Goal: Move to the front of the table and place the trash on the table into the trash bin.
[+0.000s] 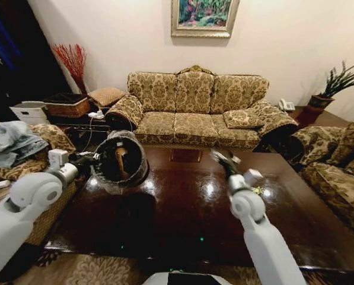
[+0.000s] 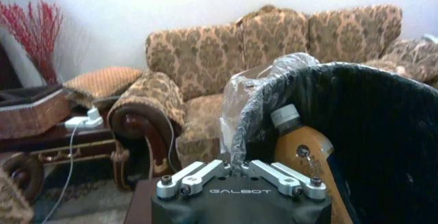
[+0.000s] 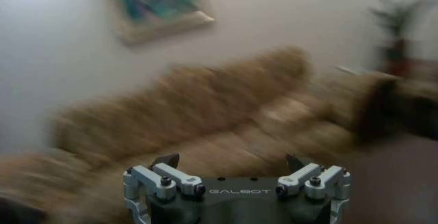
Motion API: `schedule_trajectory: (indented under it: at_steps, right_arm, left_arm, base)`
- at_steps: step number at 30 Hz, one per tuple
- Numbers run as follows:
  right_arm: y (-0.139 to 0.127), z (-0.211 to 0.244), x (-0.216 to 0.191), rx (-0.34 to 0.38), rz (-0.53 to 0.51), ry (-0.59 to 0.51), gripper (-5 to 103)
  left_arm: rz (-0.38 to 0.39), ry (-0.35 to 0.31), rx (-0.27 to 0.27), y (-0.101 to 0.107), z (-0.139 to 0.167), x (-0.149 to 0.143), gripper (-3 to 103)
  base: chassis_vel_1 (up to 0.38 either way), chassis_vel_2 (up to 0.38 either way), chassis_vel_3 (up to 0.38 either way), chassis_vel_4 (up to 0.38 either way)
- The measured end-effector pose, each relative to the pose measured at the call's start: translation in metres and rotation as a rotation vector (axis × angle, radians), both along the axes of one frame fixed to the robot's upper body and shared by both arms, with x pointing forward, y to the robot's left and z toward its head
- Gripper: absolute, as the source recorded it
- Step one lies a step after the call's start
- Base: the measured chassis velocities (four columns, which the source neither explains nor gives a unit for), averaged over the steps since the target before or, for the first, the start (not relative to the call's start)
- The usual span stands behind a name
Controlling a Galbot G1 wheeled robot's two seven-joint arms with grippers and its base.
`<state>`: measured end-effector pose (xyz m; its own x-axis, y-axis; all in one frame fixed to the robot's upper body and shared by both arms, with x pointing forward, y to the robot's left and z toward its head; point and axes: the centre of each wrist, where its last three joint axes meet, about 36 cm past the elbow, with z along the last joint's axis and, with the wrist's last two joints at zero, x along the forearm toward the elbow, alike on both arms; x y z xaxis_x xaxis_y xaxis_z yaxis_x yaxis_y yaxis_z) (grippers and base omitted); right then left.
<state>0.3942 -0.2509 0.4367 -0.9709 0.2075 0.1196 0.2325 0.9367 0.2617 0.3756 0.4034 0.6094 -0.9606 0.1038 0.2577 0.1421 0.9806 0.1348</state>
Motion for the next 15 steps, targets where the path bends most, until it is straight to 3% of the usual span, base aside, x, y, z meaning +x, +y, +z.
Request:
schedule_trajectory:
  at_steps: [1, 4, 8, 11, 15]
  right_arm:
    - [0.000, 0.000, 0.000, 0.000, 0.000, 0.000, 100]
    - [-0.027, -0.042, -0.003, 0.061, -0.159, 0.149, 100]
    - [-0.034, -0.057, -0.001, 0.093, -0.211, 0.202, 100]
    - [-0.039, -0.076, 0.015, 0.170, -0.279, 0.271, 100]
    - [-0.038, -0.093, 0.018, 0.188, -0.303, 0.312, 100]
  left_arm:
    - [0.000, 0.000, 0.000, 0.000, 0.000, 0.000, 1]
    - [-0.011, -0.034, 0.012, 0.000, -0.001, -0.001, 1]
    - [-0.015, -0.033, 0.011, -0.001, -0.003, -0.002, 1]
    - [-0.025, -0.033, 0.008, -0.004, -0.005, -0.004, 1]
    - [-0.025, -0.034, 0.015, -0.004, -0.007, -0.005, 1]
  base:
    - [0.000, 0.000, 0.000, 0.000]
    - [0.000, 0.000, 0.000, 0.000]
    - [0.000, 0.000, 0.000, 0.000]
    - [0.000, 0.000, 0.000, 0.000]
    - [0.000, 0.000, 0.000, 0.000]
